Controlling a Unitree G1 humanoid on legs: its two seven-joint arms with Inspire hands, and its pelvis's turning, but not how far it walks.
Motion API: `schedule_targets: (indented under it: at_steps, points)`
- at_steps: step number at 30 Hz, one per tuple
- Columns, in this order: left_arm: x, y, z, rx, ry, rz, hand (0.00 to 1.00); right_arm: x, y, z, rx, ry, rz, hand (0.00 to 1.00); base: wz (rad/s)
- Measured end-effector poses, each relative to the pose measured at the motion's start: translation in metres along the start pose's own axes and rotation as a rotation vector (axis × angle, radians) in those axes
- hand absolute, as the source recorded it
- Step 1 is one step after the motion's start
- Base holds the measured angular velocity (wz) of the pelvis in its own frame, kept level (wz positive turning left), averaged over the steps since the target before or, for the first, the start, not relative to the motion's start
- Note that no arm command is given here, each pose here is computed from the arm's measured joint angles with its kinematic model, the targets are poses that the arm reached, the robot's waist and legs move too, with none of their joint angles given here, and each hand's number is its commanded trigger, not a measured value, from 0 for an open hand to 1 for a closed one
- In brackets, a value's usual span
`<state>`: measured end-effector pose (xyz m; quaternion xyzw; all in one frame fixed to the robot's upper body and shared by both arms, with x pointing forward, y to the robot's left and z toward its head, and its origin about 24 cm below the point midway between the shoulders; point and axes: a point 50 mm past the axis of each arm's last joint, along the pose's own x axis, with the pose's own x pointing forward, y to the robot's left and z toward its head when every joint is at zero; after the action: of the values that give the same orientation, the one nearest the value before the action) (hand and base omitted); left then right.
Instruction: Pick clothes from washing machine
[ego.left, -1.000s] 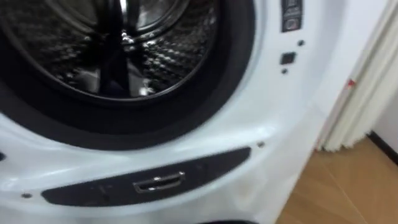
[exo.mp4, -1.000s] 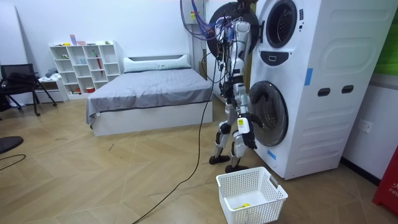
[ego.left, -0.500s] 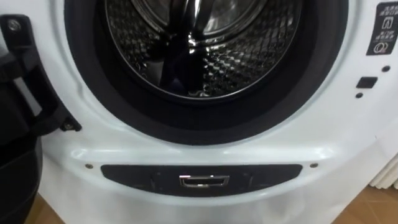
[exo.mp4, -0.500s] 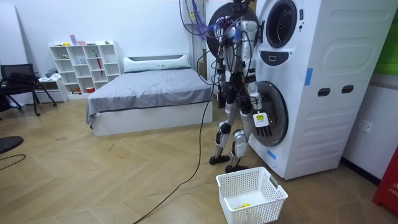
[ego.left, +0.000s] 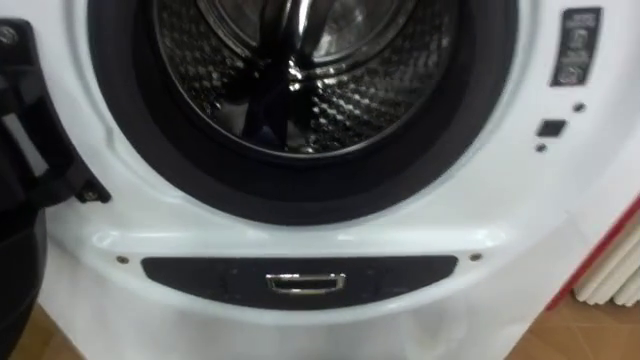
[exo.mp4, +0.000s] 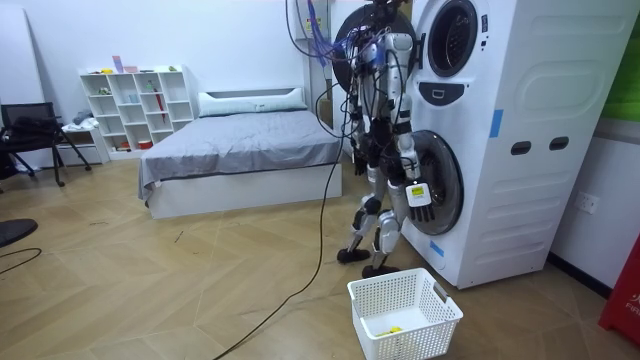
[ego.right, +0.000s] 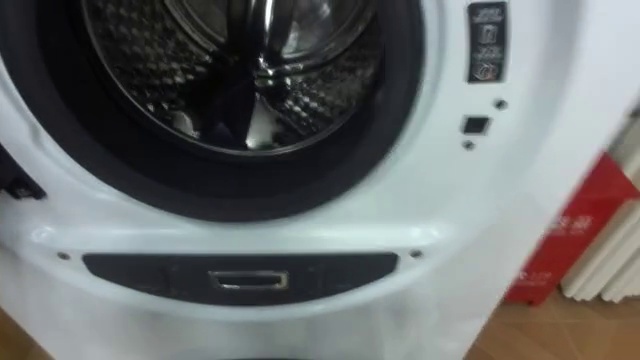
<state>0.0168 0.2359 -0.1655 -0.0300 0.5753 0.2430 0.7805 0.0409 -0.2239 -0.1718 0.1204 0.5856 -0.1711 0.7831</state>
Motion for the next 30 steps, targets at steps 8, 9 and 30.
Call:
schedule_targets:
  at_steps: [8,9,30]
  points:
    - [0.003,-0.017,0.024,0.045,-0.072,-0.089,0.00,-0.001,-0.008,0.009,0.008,-0.054,-0.027,0.00,0.10]
    - [0.003,-0.022,0.028,0.059,-0.082,-0.108,0.00,-0.001,-0.008,0.011,0.006,-0.064,-0.027,0.00,0.28]
    - [0.002,-0.056,0.044,0.257,-0.144,-0.284,0.00,-0.001,-0.012,0.019,0.038,-0.107,-0.063,0.00,0.18]
